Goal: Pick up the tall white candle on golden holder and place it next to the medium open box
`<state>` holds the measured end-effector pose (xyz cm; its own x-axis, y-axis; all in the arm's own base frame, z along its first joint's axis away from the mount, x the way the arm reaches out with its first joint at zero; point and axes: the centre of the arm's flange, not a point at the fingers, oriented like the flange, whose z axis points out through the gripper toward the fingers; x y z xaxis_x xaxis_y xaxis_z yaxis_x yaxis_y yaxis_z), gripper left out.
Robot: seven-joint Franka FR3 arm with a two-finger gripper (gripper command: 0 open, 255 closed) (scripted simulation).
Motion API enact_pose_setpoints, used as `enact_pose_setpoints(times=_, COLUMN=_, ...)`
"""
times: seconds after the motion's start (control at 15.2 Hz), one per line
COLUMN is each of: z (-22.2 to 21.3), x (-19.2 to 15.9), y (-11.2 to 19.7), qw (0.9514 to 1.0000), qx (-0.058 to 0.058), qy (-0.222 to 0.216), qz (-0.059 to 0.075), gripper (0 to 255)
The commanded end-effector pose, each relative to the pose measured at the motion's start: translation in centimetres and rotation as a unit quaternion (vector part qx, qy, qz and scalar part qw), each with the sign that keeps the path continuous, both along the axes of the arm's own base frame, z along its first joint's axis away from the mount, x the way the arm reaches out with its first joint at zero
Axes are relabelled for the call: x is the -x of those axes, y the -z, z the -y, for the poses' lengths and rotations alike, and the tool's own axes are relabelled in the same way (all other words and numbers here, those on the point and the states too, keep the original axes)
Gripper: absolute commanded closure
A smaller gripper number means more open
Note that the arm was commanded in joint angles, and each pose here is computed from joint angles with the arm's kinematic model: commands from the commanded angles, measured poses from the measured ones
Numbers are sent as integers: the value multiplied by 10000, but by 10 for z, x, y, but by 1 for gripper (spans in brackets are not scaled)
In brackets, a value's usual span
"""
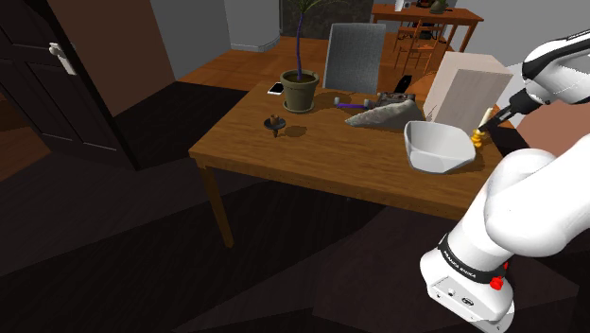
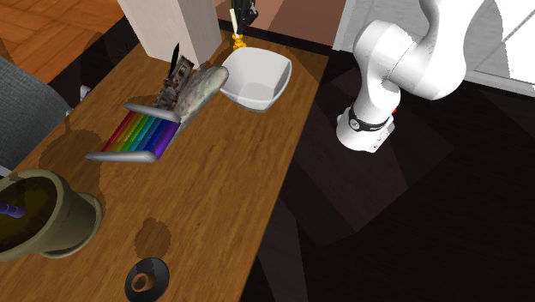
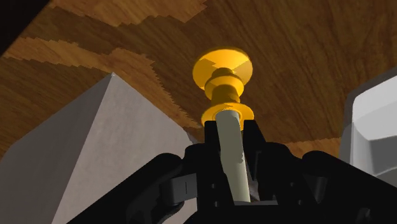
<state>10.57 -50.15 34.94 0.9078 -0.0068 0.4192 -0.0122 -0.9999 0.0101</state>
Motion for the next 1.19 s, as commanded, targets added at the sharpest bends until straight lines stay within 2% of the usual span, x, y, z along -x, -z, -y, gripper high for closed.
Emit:
enact_pose_setpoints(times=0.0, z=1, x=0, y=11, qw=10000, qx=2, qy=0, qz=-1, gripper=255)
enact_pose_setpoints(times=0.07, z=1, x=0, y=20, qw=10000, qx=2, qy=0, qz=-1, gripper=255)
enact_pose_setpoints(times=0.59, z=1, x=0, y=20, qw=10000, qx=2, qy=0, qz=-1, gripper=255)
enact_pose_setpoints(times=0.66, z=1, x=0, y=20, qw=10000, qx=2, qy=0, qz=-1, gripper=0)
enact_pose_setpoints(times=0.99, z=1, x=0, y=20, qw=10000, qx=2, qy=0, qz=-1, gripper=0)
enact_pose_setpoints(times=1.12, z=0, x=11, y=-4, qw=10000, qx=2, qy=0, qz=-1, gripper=0)
